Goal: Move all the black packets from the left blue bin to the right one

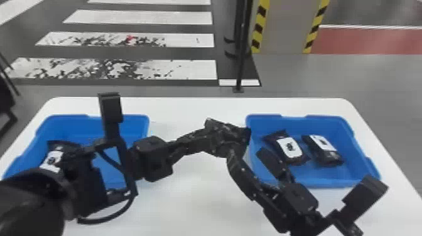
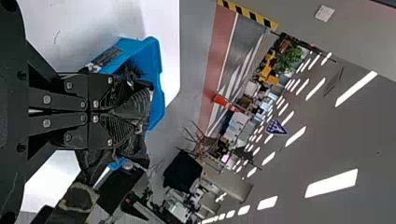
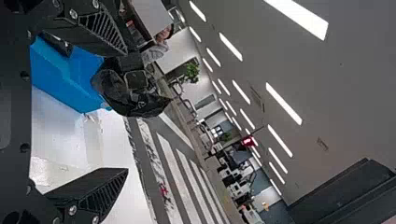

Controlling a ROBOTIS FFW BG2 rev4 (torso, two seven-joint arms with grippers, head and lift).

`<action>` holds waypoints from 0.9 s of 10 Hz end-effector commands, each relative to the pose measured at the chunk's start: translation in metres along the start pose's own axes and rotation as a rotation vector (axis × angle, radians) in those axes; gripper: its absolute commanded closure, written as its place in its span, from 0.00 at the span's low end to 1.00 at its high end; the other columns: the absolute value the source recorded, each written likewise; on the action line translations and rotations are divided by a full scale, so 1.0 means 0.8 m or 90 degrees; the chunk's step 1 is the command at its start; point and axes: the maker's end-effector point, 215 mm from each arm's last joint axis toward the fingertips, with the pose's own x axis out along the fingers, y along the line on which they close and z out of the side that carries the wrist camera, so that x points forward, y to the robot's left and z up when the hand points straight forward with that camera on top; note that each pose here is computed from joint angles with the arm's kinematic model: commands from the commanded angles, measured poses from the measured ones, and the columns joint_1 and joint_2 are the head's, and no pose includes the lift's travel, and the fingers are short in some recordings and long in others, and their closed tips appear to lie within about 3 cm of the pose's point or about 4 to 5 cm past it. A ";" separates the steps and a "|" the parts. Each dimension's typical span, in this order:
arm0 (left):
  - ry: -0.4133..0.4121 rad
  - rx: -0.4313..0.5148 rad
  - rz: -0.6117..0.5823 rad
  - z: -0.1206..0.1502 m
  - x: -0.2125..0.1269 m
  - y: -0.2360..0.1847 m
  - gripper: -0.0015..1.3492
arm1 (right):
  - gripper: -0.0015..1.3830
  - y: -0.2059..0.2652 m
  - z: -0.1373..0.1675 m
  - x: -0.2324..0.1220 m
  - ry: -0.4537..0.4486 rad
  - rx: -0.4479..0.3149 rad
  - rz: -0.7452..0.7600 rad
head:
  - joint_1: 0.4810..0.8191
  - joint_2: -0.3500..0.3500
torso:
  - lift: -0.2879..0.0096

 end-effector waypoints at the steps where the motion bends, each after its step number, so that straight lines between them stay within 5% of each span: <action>1: 0.004 -0.002 -0.017 -0.003 0.007 -0.012 0.89 | 0.18 -0.002 0.000 0.004 -0.001 0.002 0.001 | 0.63 0.44 | 0.35; 4: 0.006 -0.003 -0.015 -0.005 0.006 -0.011 0.89 | 0.84 -0.003 -0.004 0.004 -0.003 0.023 0.006 | 0.63 0.42 | 0.35; 5: 0.005 -0.003 -0.017 -0.003 0.007 -0.012 0.89 | 0.92 -0.004 0.003 0.003 -0.028 0.026 0.005 | 0.63 0.42 | 0.35; 7: 0.002 -0.005 -0.013 -0.002 0.006 -0.010 0.89 | 0.92 0.000 0.011 0.004 -0.042 0.019 0.009 | 0.63 0.42 | 0.35; 8: -0.016 -0.013 -0.007 0.005 0.003 -0.006 0.78 | 0.92 0.000 0.013 0.004 -0.045 0.018 0.013 | 0.63 0.42 | 0.35; 9: -0.031 -0.036 0.000 0.002 -0.002 -0.003 0.48 | 0.92 0.001 0.013 0.004 -0.047 0.019 0.014 | 0.63 0.42 | 0.35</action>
